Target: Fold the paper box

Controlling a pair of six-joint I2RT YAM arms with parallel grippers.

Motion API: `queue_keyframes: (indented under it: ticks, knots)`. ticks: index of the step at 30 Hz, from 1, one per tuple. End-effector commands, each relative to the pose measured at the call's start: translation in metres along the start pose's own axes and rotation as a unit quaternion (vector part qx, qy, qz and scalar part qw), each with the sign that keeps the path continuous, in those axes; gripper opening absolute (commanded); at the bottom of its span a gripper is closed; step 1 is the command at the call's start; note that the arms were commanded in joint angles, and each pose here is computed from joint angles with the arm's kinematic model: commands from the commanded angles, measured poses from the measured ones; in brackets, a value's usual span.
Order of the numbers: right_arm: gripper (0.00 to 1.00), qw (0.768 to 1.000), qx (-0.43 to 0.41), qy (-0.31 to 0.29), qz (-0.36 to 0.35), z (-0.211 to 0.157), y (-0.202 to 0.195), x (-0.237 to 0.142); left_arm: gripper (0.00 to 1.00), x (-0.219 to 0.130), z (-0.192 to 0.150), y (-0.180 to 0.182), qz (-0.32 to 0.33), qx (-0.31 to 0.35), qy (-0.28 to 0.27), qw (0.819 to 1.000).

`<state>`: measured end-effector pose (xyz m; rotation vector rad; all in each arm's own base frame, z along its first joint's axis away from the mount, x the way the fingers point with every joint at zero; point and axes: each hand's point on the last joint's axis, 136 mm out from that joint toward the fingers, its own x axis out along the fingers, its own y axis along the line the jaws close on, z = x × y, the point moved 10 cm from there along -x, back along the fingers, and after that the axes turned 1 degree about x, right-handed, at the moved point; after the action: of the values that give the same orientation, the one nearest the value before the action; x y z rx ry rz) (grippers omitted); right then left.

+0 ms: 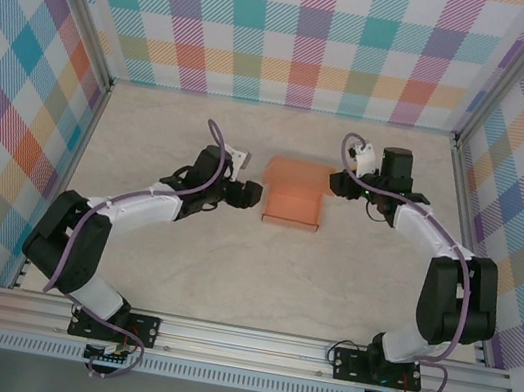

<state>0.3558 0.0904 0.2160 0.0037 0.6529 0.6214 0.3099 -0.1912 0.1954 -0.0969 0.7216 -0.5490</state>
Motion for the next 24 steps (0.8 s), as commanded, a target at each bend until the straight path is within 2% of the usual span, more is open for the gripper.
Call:
queue_keyframes:
  ticks: [1, 4, 8, 14, 17, 24]
  knots:
    - [0.50, 0.997, 0.081, -0.003, 0.004, 0.002, -0.002, -0.012, 0.76, 0.004, 0.017, -0.013, -0.071, 0.036, 0.011, 0.997]
    - [0.51, 0.995, 0.098, -0.013, 0.034, 0.000, 0.003, -0.017, 0.77, 0.012, 0.021, -0.013, -0.070, 0.047, 0.019, 0.996]
    - [0.52, 0.994, 0.095, 0.014, 0.054, -0.005, 0.001, -0.007, 0.76, 0.028, 0.029, -0.008, -0.040, 0.057, 0.022, 0.997]
    - [0.49, 0.991, 0.103, 0.037, 0.076, -0.003, -0.001, 0.003, 0.68, 0.049, 0.036, -0.015, -0.067, 0.032, 0.023, 0.997]
    - [0.44, 0.990, 0.104, 0.050, 0.076, -0.001, -0.003, 0.005, 0.65, 0.053, 0.038, -0.015, -0.057, 0.016, 0.016, 0.998]
    - [0.44, 0.994, 0.077, 0.062, 0.047, 0.003, -0.006, 0.002, 0.55, 0.057, 0.048, -0.015, -0.038, 0.017, 0.019, 0.999]
